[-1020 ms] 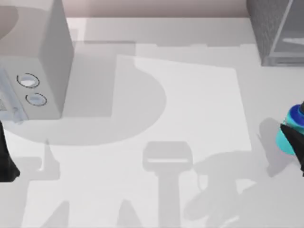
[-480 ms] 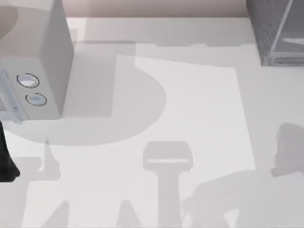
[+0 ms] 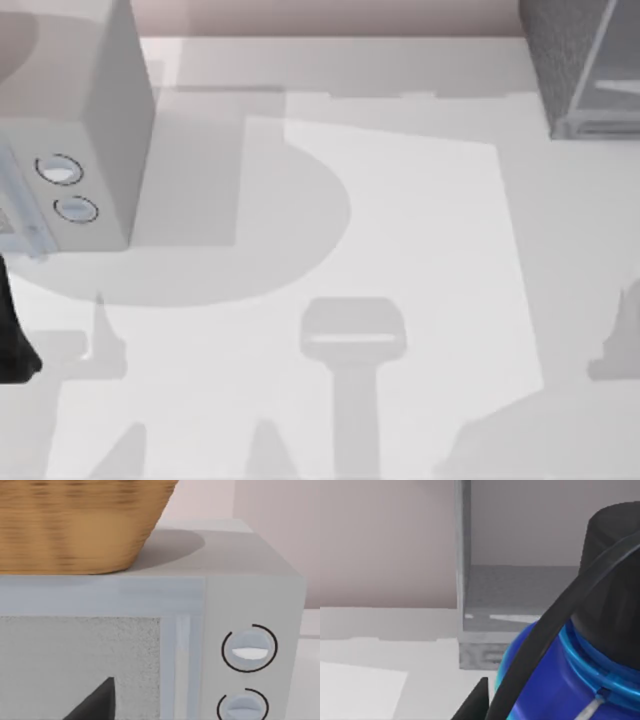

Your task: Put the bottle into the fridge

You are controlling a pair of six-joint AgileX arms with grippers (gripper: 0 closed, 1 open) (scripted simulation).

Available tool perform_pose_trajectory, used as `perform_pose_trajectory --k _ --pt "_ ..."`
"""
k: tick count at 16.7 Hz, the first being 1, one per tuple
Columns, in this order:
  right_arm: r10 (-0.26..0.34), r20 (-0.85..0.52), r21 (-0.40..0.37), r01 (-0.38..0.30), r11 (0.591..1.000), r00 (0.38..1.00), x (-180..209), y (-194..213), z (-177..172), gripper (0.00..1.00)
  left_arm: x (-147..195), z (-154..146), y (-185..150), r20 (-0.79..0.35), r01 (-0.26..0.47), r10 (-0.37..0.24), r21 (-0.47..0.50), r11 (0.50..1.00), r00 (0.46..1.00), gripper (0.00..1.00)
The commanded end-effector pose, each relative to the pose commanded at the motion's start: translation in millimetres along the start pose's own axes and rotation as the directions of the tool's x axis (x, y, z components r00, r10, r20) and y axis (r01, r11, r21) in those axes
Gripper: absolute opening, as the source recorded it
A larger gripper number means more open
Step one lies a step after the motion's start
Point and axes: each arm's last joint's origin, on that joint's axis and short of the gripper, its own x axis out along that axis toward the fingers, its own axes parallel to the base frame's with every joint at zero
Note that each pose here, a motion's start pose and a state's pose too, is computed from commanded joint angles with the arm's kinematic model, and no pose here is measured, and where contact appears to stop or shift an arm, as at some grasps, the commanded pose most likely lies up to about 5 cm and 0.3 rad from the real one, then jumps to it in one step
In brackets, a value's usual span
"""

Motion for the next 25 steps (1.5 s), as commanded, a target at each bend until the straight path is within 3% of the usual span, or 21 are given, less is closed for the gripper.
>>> perform_pose_trajectory --k 8,14,20,25 --pt "-0.008 0.01 0.008 0.008 1.0 1.0 -1 0 3 0.01 0 0 0 0.0 0.0 0.0 0.0 1.0 1.0 1.0" --pt "-0.012 0.079 0.016 0.01 1.0 0.997 15 -5 54 0.01 0 0 0 0.0 0.0 0.0 0.0 1.0 1.0 1.0" --pt "-0.013 0.051 0.001 0.013 1.0 0.999 94 -21 96 0.01 0 0 0 0.0 0.0 0.0 0.0 1.0 1.0 1.0" --pt "-0.011 0.02 -0.008 0.011 1.0 1.0 191 -51 80 0.01 0 0 0 0.0 0.0 0.0 0.0 1.0 1.0 1.0"
